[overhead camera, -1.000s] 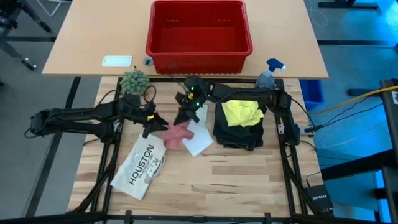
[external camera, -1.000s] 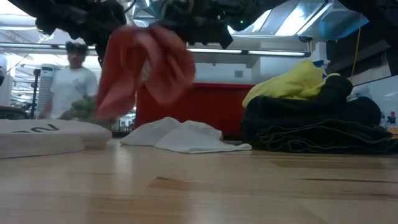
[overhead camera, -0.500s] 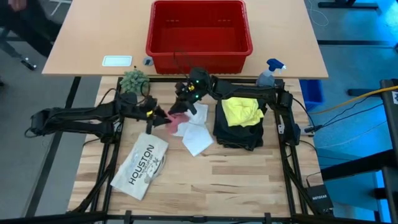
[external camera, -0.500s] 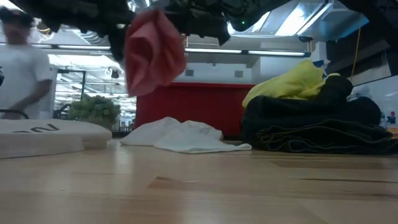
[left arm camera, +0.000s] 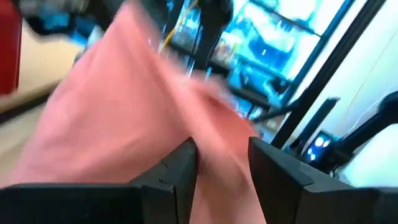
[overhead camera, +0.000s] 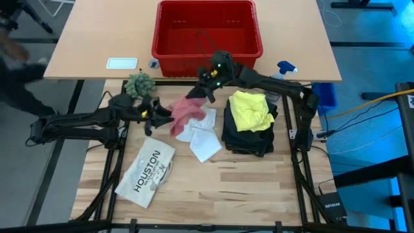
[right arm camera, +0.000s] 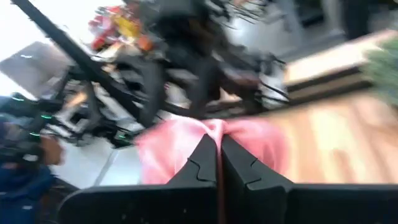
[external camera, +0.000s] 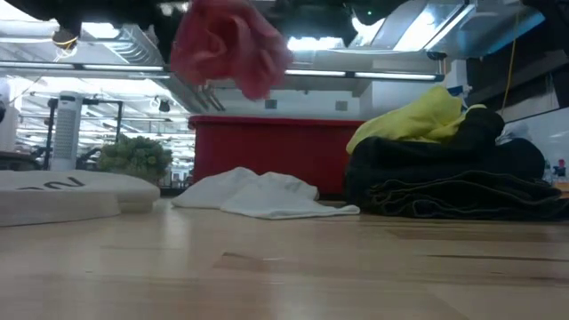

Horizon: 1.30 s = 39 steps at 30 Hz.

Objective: Fold laundry
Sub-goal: Stack the pink panty on the yellow shirt

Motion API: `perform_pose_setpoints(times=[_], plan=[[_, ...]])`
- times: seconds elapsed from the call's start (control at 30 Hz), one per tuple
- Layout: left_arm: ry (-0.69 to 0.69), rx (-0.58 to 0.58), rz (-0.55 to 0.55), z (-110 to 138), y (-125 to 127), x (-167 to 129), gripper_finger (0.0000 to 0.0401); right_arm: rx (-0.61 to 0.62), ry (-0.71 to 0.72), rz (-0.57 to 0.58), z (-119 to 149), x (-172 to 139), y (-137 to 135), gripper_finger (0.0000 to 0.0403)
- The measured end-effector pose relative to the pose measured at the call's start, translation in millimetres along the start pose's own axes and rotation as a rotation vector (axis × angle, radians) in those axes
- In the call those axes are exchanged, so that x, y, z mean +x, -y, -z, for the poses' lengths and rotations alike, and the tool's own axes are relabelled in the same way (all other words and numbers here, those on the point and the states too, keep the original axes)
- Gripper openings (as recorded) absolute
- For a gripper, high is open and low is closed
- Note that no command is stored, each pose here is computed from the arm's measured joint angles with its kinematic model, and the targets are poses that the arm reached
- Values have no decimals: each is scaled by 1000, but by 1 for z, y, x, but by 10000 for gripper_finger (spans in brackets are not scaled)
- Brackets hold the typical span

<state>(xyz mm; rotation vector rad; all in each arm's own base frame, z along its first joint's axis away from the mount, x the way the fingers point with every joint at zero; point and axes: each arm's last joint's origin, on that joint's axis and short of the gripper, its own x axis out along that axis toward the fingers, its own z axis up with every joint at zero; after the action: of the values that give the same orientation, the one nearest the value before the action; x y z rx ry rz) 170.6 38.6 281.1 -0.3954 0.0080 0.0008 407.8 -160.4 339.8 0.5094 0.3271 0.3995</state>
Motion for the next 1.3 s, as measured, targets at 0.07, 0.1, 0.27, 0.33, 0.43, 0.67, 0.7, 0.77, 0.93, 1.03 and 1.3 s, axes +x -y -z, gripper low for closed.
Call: perform_pose_setpoints(times=[0.07, 0.1, 0.27, 0.33, 0.43, 0.67, 0.7, 0.77, 0.93, 1.03, 1.3], plan=[[30, 8, 12, -6, 4, -4, 132, 15, -27, 42, 2, -10, 3, 0], [41, 11, 18, -9, 5, -5, 132, 20, -40, 58, 2, -15, 3, 0], [80, 12, 46, -18, 11, -12, 132, -11, -66, 110, -3, -44, -11, 0], [71, 9, 42, -17, 11, -12, 132, -29, -58, 142, -8, -59, -19, 0], [40, -2, 29, -14, 10, -12, 132, -55, -31, 208, -15, -82, -29, 0], [-36, -11, -14, -6, 6, -10, 132, -58, -19, 292, -19, -105, -47, 0], [-48, -9, -27, -5, 5, -10, 132, -54, -31, 282, -17, -101, -50, 0], [-63, -1, -54, -2, 3, -9, 132, -53, -55, 266, -14, -93, -55, 0], [-84, 4, -85, 2, 0, -7, 132, -90, -85, 255, -9, -75, -68, 0], [-89, 2, -88, 3, -1, -7, 132, -99, -88, 274, -8, -71, -71, 0], [-95, -45, -93, 3, -1, -7, 132, -120, -84, 301, -8, -68, -72, 0]])
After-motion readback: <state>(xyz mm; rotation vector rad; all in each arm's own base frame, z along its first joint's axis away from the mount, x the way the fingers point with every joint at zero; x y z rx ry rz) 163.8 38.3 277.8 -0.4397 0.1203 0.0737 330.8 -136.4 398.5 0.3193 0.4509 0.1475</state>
